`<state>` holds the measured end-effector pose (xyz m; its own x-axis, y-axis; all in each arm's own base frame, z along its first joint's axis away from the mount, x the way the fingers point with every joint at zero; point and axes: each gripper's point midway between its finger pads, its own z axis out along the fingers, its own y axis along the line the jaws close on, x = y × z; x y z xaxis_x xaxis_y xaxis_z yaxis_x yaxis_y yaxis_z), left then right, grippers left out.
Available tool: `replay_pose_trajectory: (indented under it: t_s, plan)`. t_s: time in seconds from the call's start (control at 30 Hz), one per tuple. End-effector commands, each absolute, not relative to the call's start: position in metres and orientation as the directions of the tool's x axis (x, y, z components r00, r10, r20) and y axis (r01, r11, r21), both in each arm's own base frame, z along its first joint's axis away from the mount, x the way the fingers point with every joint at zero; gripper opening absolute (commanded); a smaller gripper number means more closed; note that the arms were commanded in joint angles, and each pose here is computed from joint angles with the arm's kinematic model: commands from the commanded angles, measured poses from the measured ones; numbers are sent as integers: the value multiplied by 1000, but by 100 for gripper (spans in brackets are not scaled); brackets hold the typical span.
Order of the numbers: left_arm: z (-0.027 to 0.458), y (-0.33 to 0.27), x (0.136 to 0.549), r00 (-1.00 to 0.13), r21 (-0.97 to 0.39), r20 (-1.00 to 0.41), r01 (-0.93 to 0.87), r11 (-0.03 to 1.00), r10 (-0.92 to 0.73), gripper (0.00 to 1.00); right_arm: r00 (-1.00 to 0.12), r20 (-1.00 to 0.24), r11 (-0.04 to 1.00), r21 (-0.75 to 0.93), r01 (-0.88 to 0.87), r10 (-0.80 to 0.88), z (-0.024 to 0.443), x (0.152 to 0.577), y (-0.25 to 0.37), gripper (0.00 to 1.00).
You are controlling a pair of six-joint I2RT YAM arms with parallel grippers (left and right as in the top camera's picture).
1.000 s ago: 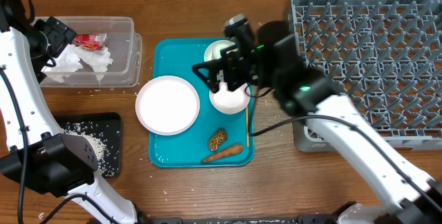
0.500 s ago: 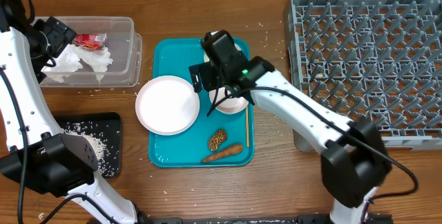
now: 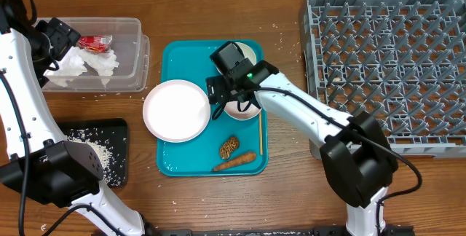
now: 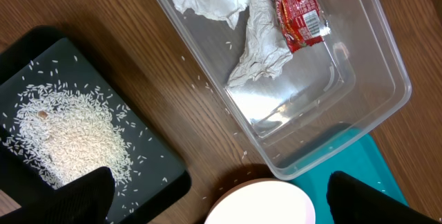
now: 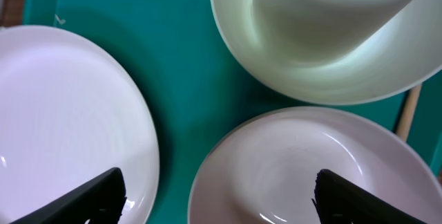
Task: Sort waste into correct bins and load items into the dishwasher
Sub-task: 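Lower the right gripper and grip the white bowl's rim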
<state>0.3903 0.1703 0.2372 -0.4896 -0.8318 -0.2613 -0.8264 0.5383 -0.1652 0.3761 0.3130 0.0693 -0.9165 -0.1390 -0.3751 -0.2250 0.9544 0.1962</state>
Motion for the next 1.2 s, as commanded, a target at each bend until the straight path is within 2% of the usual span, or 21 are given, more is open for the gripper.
replay_pose_trajectory:
  t_s: [0.0,0.47,0.87,0.93,1.17]
  plan:
    - [243,170,392,-473,-183,-271,-830,527,-839,100,-922,-357,946,218,-239,-151,65,370,330,89]
    - [243,170,392,-473,-183,-271,-830,527,-839,100,-903,-375,962,84,-259,-210,50,358,331,70]
    - [243,170,392,-473,-183,-270,-830,527,-839,100,-900,-374,969,6,-245,-225,36,360,322,60]
    - [243,170,392,-473,-183,-270,-830,527,-839,100,-901,-370,969,8,-246,-226,38,359,323,55]
    - [243,170,392,-473,-183,-271,-830,527,-839,100,-904,-363,963,57,-262,-224,77,362,338,20]
